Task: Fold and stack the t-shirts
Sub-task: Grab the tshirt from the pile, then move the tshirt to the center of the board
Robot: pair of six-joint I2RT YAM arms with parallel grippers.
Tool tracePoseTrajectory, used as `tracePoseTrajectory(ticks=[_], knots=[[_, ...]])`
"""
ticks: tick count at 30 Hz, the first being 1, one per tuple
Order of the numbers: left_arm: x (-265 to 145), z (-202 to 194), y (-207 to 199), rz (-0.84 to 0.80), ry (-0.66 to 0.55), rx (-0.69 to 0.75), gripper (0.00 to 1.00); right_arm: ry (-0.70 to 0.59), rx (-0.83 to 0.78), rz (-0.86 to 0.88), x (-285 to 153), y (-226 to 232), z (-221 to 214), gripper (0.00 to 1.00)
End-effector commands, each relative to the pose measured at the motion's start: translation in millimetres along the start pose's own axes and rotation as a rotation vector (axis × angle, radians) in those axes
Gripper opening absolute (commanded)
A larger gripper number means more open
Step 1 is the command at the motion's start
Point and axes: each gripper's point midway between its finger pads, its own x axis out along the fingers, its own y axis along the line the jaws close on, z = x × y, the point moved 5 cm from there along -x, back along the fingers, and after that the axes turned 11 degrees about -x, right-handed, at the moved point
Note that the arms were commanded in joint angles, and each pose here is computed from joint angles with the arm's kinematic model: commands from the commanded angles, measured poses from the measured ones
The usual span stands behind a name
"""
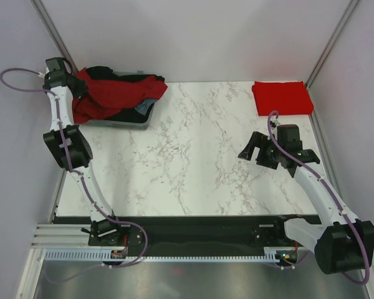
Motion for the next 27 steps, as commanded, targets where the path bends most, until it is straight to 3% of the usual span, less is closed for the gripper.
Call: tracePoseTrajectory(ticks=[1,8,12,15,20,25,26,27], knots=[[-95,21,-87,-0.259,-0.098,-0.036,0.02,-0.074,-0.022,0.031,-9,8,12,0.98],[-234,-14,-197,-0.738,-0.065,0.062,0.02,-0.137,-0.019,0.056,-38,22,17,0.98],[-336,-31,-227,-0.980,-0.106,0.145,0.02,-0.181,-0.028,0.059,-58,29,21,0.98],[-394,-50,-243,-1.186,-0.065,0.206,0.02,-0.213,-0.031,0.051,-71,32,24,0.98],[-453,-91,-237,-1.341,0.145,0.282,0.02,-0.286,-0.013,0.017,-92,37,34,0.98],[-445,-159,-194,-1.235,0.346,0.360,0.02,-0.395,0.001,-0.069,-119,37,51,0.98],[-439,-174,-170,-1.190,0.376,0.386,0.03,-0.401,0.005,-0.083,-123,36,51,0.98],[-434,-185,-155,-1.162,0.402,0.405,0.08,-0.422,0.010,-0.102,-128,35,55,0.98]])
